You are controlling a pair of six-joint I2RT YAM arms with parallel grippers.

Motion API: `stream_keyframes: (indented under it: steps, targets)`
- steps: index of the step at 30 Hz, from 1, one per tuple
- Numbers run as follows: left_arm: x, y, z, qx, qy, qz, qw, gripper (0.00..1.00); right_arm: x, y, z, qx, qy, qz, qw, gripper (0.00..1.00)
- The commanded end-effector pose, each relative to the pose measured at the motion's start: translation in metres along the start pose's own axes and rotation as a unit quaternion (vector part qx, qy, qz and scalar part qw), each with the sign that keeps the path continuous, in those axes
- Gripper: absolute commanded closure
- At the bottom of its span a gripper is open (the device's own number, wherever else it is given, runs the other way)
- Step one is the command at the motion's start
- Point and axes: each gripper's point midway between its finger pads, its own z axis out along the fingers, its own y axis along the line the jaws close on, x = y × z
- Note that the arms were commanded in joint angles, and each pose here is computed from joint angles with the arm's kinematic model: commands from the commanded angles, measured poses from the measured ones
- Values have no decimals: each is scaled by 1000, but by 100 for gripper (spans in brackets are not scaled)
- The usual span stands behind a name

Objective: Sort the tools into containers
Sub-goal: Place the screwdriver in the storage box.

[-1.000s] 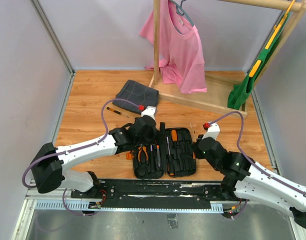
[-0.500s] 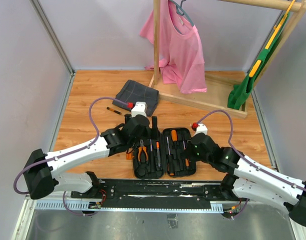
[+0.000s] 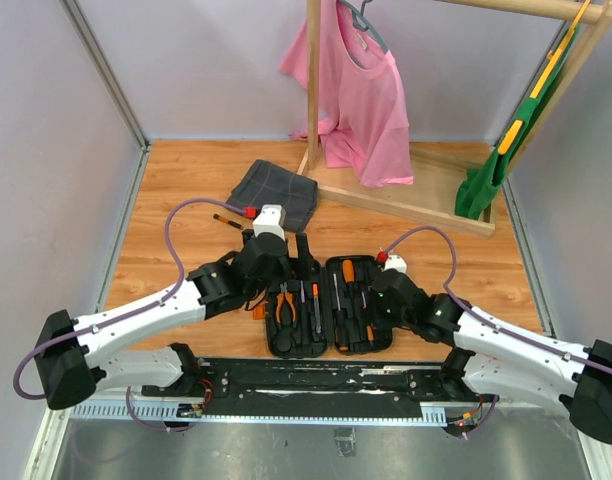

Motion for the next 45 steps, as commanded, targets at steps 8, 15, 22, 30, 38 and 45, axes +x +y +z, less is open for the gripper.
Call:
stream_keyframes:
  steps: [8,15,22,30,38,45]
  targets:
    - [-10,-8,-13,51,-35,-26,998,1,8,-14,15,25,-4,39,999,91]
    - [-1,-14,-9,66,-19,-23,997,1,11,-16,21,34,0,33,999,89]
    - [2,-16,-6,68,-14,-23,997,1,17,-20,23,41,15,26,999,78]
    - [4,-17,-5,69,-11,-21,997,1,14,-21,17,42,9,23,999,64]
    - [4,-12,1,45,-8,-27,999,1,0,-20,4,36,-19,14,999,62]
    - [4,-10,5,36,-12,-31,999,1,-5,-24,-5,41,-28,4,999,67]
